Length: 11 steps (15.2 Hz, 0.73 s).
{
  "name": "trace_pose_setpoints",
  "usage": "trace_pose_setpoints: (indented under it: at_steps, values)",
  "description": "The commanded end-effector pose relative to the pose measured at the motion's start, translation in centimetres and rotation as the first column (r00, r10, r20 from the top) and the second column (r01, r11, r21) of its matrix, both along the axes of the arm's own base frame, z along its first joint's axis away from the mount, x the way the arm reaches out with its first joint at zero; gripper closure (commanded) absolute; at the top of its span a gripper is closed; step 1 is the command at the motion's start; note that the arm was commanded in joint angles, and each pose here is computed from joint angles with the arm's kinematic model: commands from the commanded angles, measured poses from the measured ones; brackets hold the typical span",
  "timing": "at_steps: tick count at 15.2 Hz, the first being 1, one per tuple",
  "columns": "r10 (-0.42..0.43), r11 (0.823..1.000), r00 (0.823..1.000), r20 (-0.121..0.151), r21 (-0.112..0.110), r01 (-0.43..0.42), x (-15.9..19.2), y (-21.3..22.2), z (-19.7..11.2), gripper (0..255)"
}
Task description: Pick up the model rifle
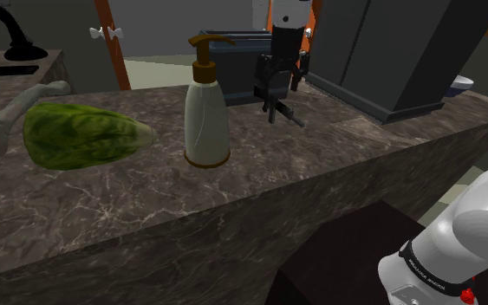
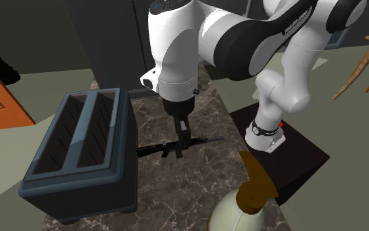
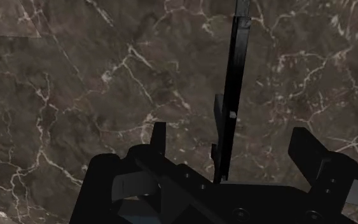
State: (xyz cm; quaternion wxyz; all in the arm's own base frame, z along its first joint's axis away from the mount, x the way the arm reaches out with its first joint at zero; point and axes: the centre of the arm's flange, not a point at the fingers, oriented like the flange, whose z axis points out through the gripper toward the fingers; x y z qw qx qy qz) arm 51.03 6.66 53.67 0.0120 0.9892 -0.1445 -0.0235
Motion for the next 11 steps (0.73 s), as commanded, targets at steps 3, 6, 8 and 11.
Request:
trace_pose_setpoints:
  at_steps: [3, 6, 8, 11]
  values:
    - [-0.021, 1.000, 1.000, -0.003, 0.003, 0.021, 0.9, 0.1, -1.6, 0]
    - [-0.021, 1.000, 1.000, -0.003, 0.003, 0.021, 0.9, 0.1, -3.2, 0]
    - [-0.021, 1.000, 1.000, -0.003, 0.003, 0.021, 0.9, 0.1, -4.0, 0]
    - [-0.021, 1.000, 1.000, -0.002, 0.003, 0.021, 0.8, 0.1, -4.1, 255]
